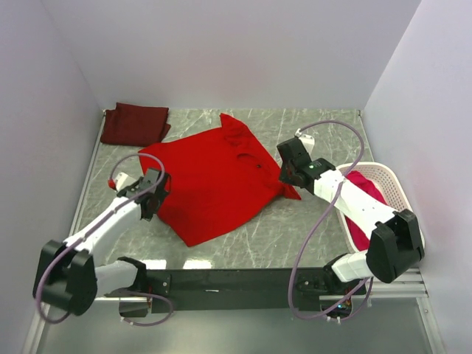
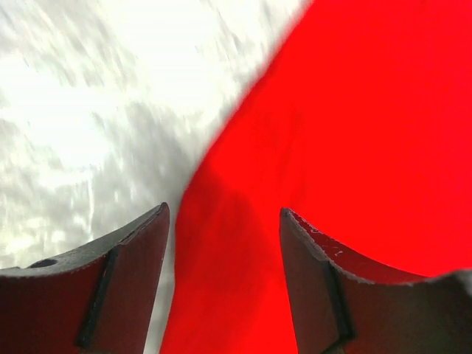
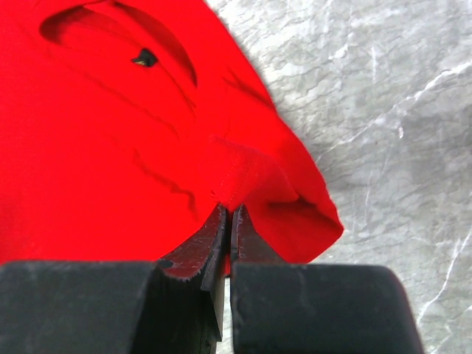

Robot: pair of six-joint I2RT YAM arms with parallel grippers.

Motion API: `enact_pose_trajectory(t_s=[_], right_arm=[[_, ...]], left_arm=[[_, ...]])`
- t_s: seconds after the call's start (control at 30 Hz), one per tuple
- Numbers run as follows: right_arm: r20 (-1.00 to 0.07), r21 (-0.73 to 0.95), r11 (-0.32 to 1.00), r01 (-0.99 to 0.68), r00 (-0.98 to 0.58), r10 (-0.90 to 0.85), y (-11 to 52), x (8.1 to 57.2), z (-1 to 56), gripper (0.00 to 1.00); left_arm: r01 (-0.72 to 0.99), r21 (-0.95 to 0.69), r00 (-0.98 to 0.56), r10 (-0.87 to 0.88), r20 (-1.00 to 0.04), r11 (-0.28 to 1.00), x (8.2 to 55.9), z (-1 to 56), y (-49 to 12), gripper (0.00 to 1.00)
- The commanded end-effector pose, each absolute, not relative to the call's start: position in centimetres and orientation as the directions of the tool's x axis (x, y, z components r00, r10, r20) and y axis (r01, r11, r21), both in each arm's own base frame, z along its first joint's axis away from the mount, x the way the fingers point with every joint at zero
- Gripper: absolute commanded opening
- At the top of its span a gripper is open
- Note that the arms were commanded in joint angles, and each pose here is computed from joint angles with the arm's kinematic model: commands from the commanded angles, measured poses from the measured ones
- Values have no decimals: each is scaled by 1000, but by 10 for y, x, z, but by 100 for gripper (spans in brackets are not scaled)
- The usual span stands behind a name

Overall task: Fold and stack the t-shirts
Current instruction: Fold the tshirt

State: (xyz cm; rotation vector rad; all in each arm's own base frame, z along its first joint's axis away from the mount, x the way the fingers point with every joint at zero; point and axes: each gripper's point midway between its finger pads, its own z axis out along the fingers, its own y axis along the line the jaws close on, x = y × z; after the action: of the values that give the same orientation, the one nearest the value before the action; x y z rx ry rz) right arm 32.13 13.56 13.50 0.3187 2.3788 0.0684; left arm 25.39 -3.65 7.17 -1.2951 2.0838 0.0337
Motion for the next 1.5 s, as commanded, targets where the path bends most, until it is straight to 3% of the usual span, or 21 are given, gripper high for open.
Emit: enact_pose_trajectory(t_s=[0.0, 0.37, 0.47, 0.53, 0.57, 0.6, 0.73, 0.93, 1.03, 1.07, 1.17, 1.2, 1.27, 1.37, 1.47], right_arm=[[-690, 162, 966, 203, -676, 258, 135, 337, 151, 0], [-706, 204, 958, 203, -647, 288, 127, 345, 167, 0], [-706, 225, 955, 192, -643, 295, 132, 354, 177, 0], [-715, 238, 952, 191, -629, 305, 132, 360, 188, 0], [-727, 252, 950, 186, -612, 313, 134, 368, 201, 0], [-732, 257, 949, 185, -604, 316, 134, 372, 207, 0], [-757, 278, 940, 196, -558, 340, 131, 404, 238, 0], [-714, 242, 935, 259, -605, 352, 120, 461, 206, 0], [-692, 248, 930, 270, -622, 366, 121, 493, 192, 0], [-671, 224, 934, 277, -652, 354, 121, 497, 175, 0], [-673, 206, 940, 273, -657, 339, 119, 496, 168, 0], [-677, 210, 939, 272, -653, 340, 119, 494, 168, 0], [-677, 213, 939, 271, -652, 341, 116, 486, 169, 0], [-687, 212, 937, 279, -639, 346, 111, 476, 176, 0], [-693, 215, 935, 282, -630, 350, 107, 464, 183, 0]], left_arm=[[-844, -318, -163, -771, -616, 433, 278, 81, -2, 66], [-803, -302, -300, -786, -541, 515, 302, 46, -25, 63], [-787, -300, -333, -780, -530, 539, 312, 42, -32, 45], [-790, -270, -351, -766, -538, 551, 317, 40, -31, 23], [-788, -282, -338, -768, -544, 547, 327, 47, -31, 1], [-792, -267, -346, -764, -544, 549, 330, 45, -30, 1], [-757, -284, -351, -732, -584, 589, 372, 74, -32, 1], [-658, -233, -491, -642, -589, 716, 439, 74, -52, 1], [-577, -311, -530, -636, -561, 755, 465, 93, -78, 1], [-581, -314, -533, -642, -551, 751, 457, 91, -80, 4], [-639, -324, -491, -695, -525, 697, 412, 91, -80, 34], [-654, -385, -435, -740, -513, 651, 399, 107, -81, 40], [-690, -368, -443, -766, -466, 623, 355, 80, -81, 55], [-688, -424, -423, -800, -425, 589, 316, 74, -93, 64], [-687, -434, -449, -810, -378, 583, 298, 64, -108, 63]])
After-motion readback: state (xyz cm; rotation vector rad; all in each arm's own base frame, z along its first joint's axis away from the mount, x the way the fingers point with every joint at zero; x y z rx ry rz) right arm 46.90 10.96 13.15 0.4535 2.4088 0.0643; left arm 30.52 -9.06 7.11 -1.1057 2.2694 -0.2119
